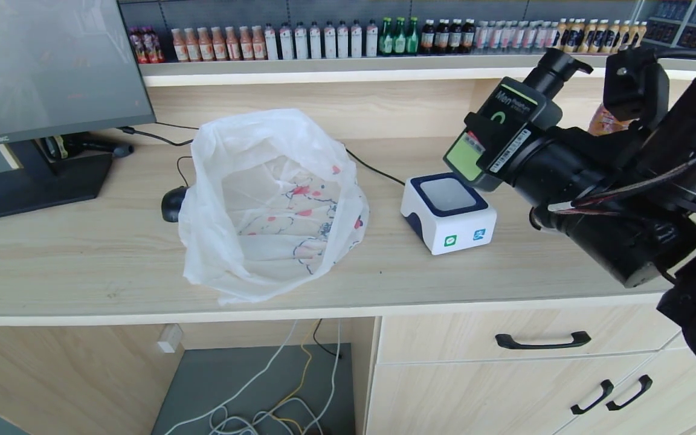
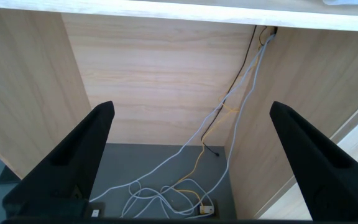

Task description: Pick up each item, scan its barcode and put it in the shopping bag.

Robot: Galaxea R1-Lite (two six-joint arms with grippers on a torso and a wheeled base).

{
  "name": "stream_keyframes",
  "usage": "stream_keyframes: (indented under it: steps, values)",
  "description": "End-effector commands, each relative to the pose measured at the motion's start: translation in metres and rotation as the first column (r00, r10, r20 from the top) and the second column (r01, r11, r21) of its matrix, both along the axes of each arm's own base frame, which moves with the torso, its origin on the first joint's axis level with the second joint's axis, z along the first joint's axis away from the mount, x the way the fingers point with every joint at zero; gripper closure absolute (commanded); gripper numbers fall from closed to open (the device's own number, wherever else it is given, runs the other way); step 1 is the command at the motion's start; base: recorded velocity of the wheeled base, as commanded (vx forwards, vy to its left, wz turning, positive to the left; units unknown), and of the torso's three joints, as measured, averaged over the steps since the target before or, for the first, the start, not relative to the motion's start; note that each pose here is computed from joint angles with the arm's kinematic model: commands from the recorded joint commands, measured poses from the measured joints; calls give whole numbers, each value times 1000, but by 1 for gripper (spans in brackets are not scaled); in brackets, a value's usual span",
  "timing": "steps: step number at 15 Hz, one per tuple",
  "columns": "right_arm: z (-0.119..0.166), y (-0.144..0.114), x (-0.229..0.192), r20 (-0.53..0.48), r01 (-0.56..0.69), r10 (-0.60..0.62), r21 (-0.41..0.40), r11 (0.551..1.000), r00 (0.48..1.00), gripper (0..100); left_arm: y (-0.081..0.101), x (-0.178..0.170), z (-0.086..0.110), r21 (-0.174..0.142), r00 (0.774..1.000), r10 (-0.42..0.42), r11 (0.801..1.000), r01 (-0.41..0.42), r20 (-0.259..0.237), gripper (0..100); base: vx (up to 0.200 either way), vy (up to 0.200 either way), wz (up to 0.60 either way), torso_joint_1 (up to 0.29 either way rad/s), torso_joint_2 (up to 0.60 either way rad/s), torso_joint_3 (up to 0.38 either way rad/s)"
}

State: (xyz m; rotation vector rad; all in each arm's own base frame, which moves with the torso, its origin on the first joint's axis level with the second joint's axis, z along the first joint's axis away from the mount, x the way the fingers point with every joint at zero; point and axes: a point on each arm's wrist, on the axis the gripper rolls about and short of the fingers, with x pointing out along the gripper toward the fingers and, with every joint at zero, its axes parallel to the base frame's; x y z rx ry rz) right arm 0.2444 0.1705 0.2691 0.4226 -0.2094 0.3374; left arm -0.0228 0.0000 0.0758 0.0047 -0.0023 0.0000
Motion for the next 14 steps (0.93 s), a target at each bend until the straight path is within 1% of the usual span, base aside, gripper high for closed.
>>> stream_keyframes:
  steps: [1, 2, 4, 5, 6, 8, 10, 12, 14]
  values:
    - [-10, -1, -19, 86, -46, 56, -115, 992, 995, 100, 0, 0, 0, 0, 1000, 0, 1000, 0, 1, 0, 0, 0, 0, 0, 0, 0]
    - [-17, -1, -19, 130, -42, 64, -170, 985, 989, 100, 0, 0, 0, 0, 1000, 0, 1000, 0, 1, 0, 0, 0, 0, 0, 0, 0]
    - [-23, 7, -9, 218, -10, 48, -173, 985, 975, 100, 0, 0, 0, 0, 1000, 0, 1000, 0, 1, 0, 0, 0, 0, 0, 0, 0]
    - [-29, 12, -4, 266, 7, 49, -205, 979, 963, 100, 0, 0, 0, 0, 1000, 0, 1000, 0, 1, 0, 0, 0, 0, 0, 0, 0]
    - [-33, 14, -2, 299, -6, 82, -249, 969, 951, 100, 0, 0, 0, 1, 1000, 0, 1000, 0, 1, 0, 0, 0, 0, 0, 0, 0]
    - [-39, 18, 1, 323, -5, 120, -335, 942, 939, 100, 0, 0, 0, 0, 1000, 0, 1000, 0, 1, 0, 0, 0, 0, 0, 0, 0]
    - [-47, 21, 10, 336, 32, 110, -390, 920, 935, 100, 0, 0, 0, 0, 1000, 0, 1000, 0, 1, 0, 0, 0, 0, 0, 0, 0]
    - [-49, 27, 17, 355, 33, 120, -396, 918, 927, 100, 0, 0, 0, 1, 1000, 0, 1000, 0, 1, 0, 0, 0, 0, 0, 0, 0]
    - [-48, 34, 27, 365, 31, 116, -373, 927, 924, 100, 0, 0, 0, 1, 1000, 0, 1000, 0, 1, 0, 0, 0, 0, 0, 0, 0]
